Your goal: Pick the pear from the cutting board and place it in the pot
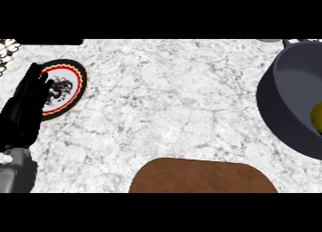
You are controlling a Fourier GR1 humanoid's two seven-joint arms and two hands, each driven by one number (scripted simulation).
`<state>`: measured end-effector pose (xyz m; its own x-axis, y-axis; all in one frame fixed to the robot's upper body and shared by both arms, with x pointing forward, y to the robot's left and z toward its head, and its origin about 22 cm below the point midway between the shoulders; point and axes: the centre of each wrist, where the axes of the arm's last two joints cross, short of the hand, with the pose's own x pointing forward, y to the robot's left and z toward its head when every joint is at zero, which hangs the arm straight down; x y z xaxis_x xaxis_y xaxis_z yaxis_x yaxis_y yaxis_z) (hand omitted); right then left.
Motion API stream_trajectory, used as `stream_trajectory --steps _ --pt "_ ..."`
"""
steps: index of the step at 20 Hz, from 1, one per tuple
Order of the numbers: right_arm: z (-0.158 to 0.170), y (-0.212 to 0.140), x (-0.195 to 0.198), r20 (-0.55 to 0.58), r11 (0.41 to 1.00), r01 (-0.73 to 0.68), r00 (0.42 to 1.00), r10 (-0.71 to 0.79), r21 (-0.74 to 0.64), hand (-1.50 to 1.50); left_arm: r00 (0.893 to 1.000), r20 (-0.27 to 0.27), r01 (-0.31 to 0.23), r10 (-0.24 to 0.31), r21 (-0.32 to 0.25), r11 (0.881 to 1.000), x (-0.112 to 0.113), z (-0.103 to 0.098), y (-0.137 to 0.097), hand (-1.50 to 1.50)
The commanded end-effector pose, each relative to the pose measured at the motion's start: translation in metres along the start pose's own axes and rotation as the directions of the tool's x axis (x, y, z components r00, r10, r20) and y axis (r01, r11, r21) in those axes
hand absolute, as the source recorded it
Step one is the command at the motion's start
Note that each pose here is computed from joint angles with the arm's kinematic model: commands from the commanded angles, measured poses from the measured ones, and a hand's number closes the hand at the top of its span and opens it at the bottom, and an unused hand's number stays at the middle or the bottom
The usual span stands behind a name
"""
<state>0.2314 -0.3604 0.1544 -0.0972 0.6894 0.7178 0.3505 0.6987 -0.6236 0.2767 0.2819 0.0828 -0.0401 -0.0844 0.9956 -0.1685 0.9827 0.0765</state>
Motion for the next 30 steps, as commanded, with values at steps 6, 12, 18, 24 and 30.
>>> stream_trajectory --steps 6,12,18,24,30 --pt "-0.038 0.009 -0.049 -0.010 0.888 -0.444 0.895 0.446 -0.115 1.50 1.000 -0.008 -0.005 0.005 -0.012 1.000 0.003 -0.004 -0.019 0.00" --pt "-0.079 0.038 -0.092 -0.036 0.896 -0.441 0.898 0.439 -0.049 1.50 1.000 0.004 -0.008 0.008 -0.010 1.000 0.014 -0.016 -0.015 0.00" --pt "-0.079 0.053 -0.125 -0.198 0.961 -0.264 0.941 0.275 0.081 -1.50 1.000 0.000 0.005 -0.005 -0.027 1.000 -0.005 -0.007 -0.011 0.00" --pt "-0.091 0.055 -0.131 -0.160 0.985 -0.039 0.985 0.066 0.167 -1.50 1.000 0.014 -0.007 0.007 -0.039 0.999 -0.006 -0.006 -0.015 0.00" --pt "-0.090 0.041 -0.137 -0.089 0.958 0.284 0.956 -0.280 0.040 -1.50 1.000 0.009 -0.004 0.004 -0.012 1.000 -0.005 -0.009 -0.011 0.00"
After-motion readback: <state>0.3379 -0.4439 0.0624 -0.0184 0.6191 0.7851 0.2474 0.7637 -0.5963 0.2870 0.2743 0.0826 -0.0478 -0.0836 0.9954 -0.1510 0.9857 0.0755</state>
